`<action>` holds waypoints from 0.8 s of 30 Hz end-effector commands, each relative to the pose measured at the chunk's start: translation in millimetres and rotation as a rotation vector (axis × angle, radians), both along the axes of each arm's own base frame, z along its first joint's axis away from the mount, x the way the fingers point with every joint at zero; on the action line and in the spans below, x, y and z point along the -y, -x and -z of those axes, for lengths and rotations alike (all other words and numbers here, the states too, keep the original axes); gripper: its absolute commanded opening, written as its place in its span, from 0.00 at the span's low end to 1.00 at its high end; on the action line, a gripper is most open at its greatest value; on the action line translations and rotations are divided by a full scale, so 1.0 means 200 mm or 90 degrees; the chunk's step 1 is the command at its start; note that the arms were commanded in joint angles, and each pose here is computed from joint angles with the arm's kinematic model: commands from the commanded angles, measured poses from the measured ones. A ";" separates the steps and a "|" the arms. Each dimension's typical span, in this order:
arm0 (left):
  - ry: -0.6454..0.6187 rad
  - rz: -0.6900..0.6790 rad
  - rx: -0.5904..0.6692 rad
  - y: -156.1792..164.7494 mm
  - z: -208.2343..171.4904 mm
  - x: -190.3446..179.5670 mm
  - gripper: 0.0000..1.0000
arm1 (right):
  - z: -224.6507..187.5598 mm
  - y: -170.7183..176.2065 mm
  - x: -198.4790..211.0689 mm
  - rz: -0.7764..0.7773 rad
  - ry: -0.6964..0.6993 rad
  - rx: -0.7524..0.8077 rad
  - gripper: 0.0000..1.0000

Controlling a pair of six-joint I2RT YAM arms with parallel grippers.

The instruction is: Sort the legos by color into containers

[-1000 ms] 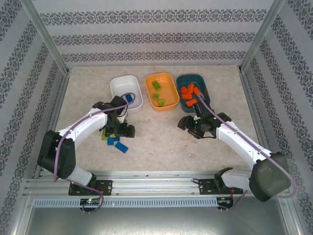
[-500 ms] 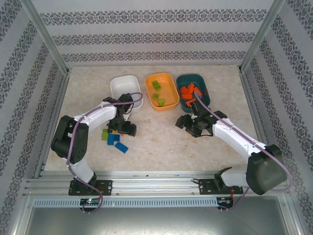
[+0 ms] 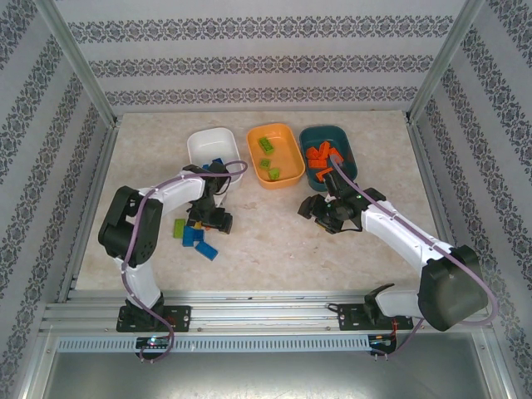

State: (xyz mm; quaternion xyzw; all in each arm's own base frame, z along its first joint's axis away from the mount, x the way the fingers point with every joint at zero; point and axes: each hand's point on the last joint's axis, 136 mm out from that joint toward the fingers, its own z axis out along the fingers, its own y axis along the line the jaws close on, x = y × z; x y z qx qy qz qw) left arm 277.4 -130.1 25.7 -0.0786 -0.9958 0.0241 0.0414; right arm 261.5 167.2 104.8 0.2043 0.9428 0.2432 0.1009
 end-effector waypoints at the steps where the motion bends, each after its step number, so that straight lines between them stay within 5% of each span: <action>1: 0.011 0.016 0.014 -0.03 0.00 0.04 0.77 | -0.04 0.01 -0.03 -0.014 -0.010 0.001 0.62; 14: -0.065 0.037 0.034 -0.05 -0.02 -0.06 0.81 | -0.01 0.00 -0.09 -0.028 -0.020 -0.011 0.62; 24: -0.024 0.025 0.024 -0.12 0.04 0.04 0.80 | -0.01 0.02 -0.09 -0.030 -0.018 -0.013 0.62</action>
